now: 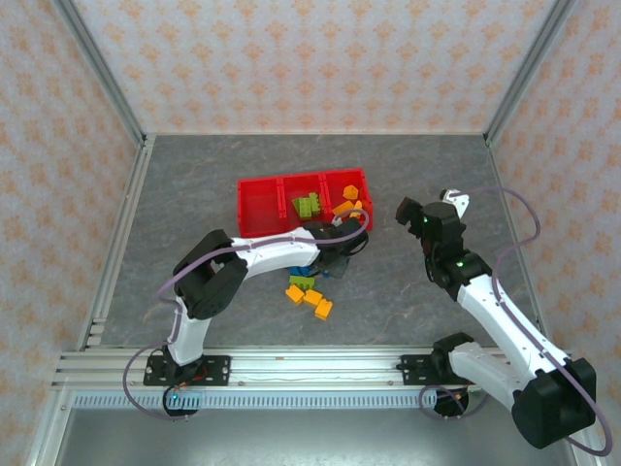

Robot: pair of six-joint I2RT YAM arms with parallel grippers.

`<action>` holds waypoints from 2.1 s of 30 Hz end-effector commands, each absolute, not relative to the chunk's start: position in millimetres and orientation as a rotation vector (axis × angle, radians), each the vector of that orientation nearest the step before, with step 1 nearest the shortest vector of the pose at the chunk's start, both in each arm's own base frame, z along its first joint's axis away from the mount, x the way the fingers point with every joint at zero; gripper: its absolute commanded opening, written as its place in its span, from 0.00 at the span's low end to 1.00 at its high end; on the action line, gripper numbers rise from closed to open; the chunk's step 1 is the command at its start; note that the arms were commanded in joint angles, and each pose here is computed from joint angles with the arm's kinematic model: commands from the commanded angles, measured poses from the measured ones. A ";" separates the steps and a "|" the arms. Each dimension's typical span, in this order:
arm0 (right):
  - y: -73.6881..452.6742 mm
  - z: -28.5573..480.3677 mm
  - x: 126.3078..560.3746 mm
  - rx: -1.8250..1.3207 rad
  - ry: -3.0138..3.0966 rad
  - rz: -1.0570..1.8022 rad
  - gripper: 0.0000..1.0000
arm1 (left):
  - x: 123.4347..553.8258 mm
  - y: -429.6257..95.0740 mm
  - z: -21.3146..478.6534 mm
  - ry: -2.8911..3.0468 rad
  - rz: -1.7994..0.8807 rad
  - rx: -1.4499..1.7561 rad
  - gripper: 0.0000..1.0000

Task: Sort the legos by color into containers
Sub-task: Pick up the lego from the center of the table, then place the lego in the container.

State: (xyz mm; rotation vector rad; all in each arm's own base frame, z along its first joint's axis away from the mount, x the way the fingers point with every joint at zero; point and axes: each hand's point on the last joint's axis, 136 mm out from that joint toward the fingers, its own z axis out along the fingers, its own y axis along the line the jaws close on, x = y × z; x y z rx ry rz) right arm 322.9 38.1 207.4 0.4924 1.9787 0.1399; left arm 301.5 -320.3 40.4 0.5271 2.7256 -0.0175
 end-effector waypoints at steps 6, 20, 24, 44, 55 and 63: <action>31.2 208.6 321.8 0.515 1.964 0.114 1.00 | 297.7 -327.0 18.0 2.757 -0.035 0.525 0.48; 29.5 209.8 320.3 0.517 1.957 0.108 1.00 | 312.2 -318.1 59.7 2.631 -0.037 0.413 0.24; 30.5 211.8 320.9 0.514 1.954 0.114 1.00 | 323.0 -308.5 109.7 2.512 -0.076 0.293 0.20; 28.1 219.4 318.4 0.495 1.945 0.095 1.00 | 452.7 -128.5 155.4 2.409 0.073 -0.256 0.20; 24.0 222.0 314.2 0.492 1.940 0.073 1.00 | 477.6 -118.3 130.3 2.418 0.048 -0.309 0.33; 22.6 221.5 312.5 0.495 1.936 0.070 1.00 | 477.6 -116.9 146.0 2.360 0.008 -0.310 0.48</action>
